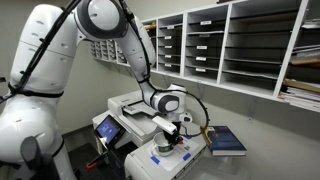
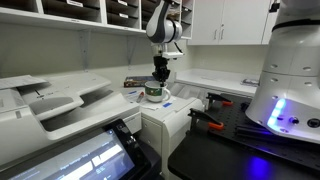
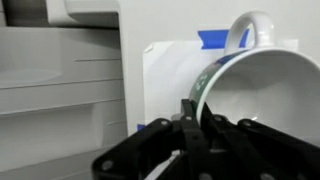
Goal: Move the mug to the right
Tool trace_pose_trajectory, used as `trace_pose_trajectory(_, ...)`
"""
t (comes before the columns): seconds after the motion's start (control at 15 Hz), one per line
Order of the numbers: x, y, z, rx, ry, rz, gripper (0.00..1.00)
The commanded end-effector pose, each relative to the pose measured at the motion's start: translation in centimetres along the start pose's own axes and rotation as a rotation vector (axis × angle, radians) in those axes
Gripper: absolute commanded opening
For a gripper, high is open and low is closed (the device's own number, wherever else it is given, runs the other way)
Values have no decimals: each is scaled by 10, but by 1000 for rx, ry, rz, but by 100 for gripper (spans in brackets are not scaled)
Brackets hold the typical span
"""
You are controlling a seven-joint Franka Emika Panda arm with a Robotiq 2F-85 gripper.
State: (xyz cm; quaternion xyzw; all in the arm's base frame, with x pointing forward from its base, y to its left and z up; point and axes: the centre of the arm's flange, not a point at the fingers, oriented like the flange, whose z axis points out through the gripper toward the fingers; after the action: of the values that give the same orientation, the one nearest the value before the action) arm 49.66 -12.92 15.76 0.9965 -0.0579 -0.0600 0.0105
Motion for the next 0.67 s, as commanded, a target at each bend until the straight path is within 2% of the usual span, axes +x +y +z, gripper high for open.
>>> trace_pose_trajectory(0.0, 20, 26, -11, 24, 8, 80, 3)
trace_pose_trajectory(0.27, 29, 51, -8, 18, 12, 129, 3)
trace_pose_trajectory(0.6, 35, 54, 4, 40, -10, 180, 3)
